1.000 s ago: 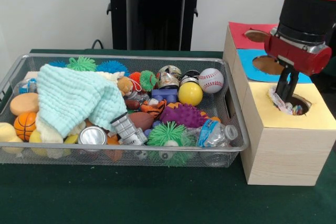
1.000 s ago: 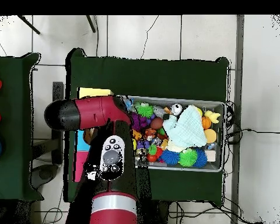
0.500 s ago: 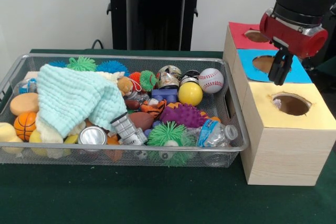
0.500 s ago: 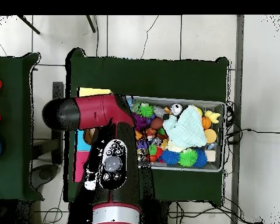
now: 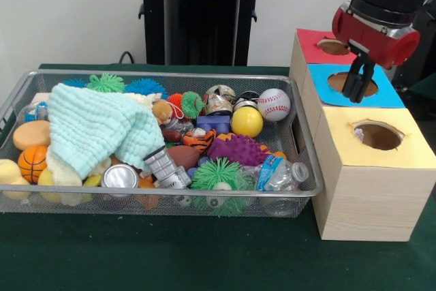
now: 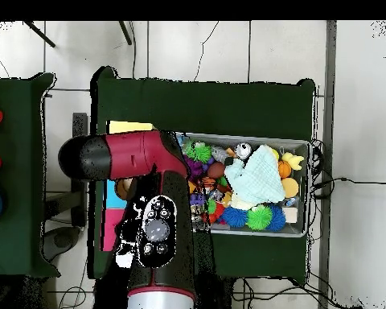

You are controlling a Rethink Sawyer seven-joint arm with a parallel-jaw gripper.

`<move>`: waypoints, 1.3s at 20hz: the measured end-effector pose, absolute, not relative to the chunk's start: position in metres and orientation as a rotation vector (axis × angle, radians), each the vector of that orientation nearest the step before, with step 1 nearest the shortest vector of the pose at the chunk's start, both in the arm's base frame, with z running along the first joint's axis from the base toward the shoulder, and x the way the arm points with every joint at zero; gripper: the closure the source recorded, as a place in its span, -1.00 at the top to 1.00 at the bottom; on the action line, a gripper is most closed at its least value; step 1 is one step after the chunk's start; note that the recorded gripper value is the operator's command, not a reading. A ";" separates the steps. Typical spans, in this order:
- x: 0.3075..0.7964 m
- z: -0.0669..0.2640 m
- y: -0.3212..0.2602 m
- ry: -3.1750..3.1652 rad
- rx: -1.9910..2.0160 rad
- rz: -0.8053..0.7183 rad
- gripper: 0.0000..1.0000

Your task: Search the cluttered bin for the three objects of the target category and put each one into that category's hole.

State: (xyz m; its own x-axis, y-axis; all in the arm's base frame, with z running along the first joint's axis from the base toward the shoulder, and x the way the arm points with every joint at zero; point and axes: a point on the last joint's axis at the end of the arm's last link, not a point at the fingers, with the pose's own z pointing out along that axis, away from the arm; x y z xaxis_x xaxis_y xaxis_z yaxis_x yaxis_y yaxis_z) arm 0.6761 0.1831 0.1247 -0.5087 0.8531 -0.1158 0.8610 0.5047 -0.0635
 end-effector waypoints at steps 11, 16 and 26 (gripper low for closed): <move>0.666 0.150 0.174 2.636 1.507 -0.152 -1.00; 0.658 0.142 0.149 2.594 1.473 -0.131 -1.00; 0.642 0.110 0.100 2.550 1.467 -0.072 -1.00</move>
State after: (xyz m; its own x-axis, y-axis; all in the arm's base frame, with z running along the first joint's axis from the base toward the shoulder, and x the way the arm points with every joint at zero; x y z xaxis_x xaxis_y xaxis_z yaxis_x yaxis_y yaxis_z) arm 0.6425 0.0997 0.1101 -0.4879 0.8507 -0.1956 0.8604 0.5065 0.0565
